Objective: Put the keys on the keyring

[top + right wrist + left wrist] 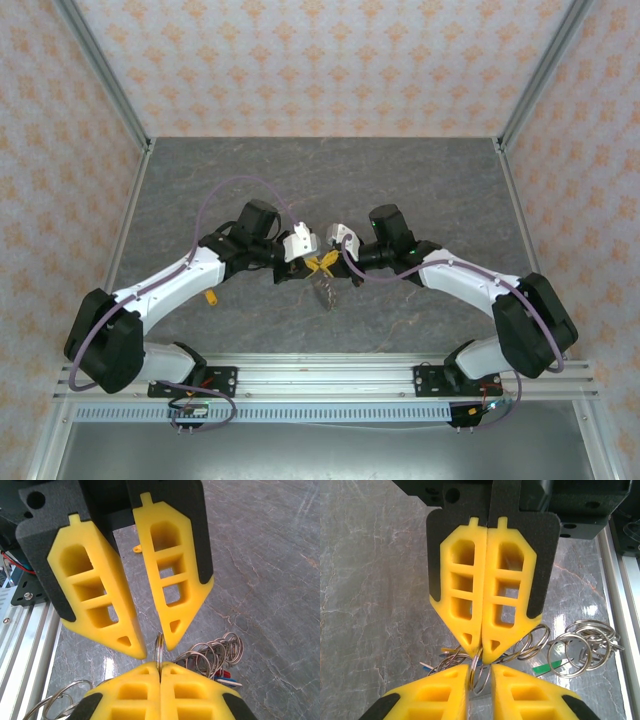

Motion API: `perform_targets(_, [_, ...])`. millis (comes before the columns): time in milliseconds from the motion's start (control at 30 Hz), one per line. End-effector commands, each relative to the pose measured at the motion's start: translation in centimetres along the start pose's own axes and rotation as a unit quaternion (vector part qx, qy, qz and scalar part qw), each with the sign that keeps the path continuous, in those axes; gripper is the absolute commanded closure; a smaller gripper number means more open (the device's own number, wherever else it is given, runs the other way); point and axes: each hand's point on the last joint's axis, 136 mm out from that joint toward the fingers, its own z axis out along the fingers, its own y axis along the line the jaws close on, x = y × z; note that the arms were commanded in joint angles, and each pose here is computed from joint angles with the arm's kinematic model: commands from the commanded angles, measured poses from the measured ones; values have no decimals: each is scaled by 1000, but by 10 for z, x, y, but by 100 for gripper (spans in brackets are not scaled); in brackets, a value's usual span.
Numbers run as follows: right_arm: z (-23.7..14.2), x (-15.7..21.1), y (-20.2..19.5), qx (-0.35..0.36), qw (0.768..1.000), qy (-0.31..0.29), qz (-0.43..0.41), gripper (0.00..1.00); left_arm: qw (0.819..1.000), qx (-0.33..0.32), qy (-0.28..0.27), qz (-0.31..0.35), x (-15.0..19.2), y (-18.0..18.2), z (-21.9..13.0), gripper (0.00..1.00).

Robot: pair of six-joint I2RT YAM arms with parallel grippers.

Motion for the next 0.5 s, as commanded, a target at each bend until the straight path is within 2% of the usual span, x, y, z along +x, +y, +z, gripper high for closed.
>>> perform_targets(0, [-8, -35, 0, 6, 998, -46, -44, 100, 1000, 4, 11, 6, 0, -2, 1, 83])
perform_targets(167, [-6, -38, 2, 1, 998, -52, -43, 100, 1000, 6, 7, 7, -4, 0, 2, 92])
perform_targets(467, [-5, -46, 5, 5, 997, -68, -46, 100, 1000, 13, 13, 2, -2, -2, 3, 89])
